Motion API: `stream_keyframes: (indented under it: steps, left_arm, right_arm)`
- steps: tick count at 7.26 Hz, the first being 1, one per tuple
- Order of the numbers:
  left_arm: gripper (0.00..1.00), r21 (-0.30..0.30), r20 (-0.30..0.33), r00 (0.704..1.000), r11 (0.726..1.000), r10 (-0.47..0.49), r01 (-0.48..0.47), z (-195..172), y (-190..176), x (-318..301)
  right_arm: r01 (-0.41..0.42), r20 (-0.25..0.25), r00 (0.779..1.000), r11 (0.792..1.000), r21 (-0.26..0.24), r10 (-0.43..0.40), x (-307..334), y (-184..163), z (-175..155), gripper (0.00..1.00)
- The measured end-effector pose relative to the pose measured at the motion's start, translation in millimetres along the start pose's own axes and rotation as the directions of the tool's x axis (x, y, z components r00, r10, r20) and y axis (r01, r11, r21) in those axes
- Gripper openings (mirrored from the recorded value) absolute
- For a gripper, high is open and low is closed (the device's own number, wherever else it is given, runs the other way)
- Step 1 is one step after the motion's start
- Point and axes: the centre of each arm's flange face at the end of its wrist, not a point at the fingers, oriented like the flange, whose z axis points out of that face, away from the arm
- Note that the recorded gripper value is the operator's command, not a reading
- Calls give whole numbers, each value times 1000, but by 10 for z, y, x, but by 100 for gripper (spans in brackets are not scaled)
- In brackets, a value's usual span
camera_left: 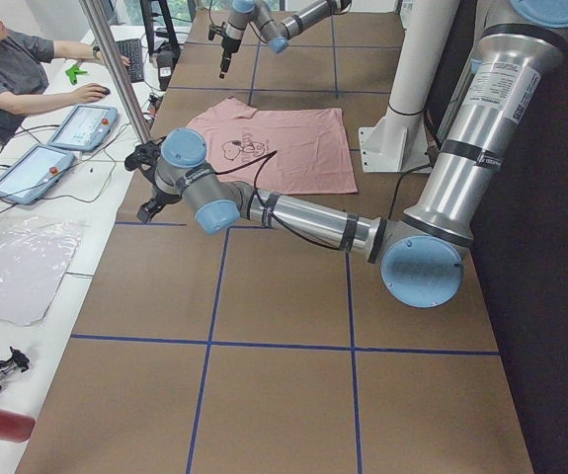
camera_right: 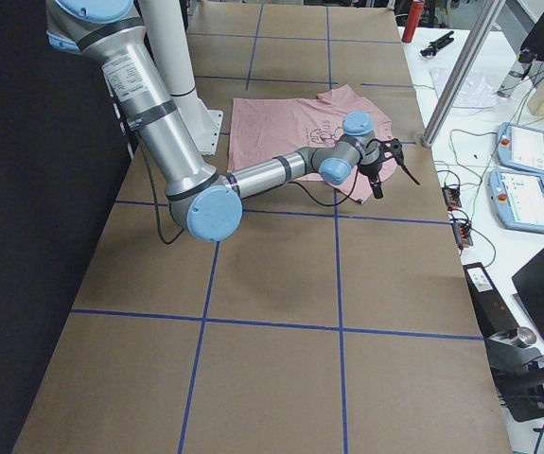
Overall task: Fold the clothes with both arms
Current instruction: 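Move the right gripper to the pink shirt's sleeve nearest it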
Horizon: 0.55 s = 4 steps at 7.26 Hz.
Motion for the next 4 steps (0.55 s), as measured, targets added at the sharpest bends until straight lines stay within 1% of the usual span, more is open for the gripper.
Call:
stream_keyframes:
  steps: [1,2,4]
  left_arm:
    - [100,5,-2,1000,1000,-4,4,-19,-16,24]
    - [100,7,-2,1000,1000,-6,6,-29,-25,36]
    - [100,7,-4,1000,1000,-6,6,-22,-27,53]
  right_arm:
    - [-9,-13,1000,1000,-1,9,-120,151,122,69]
    - [-11,-22,1000,1000,-8,11,-176,251,206,62]
    - [-16,-37,999,1000,-21,15,-160,339,311,59]
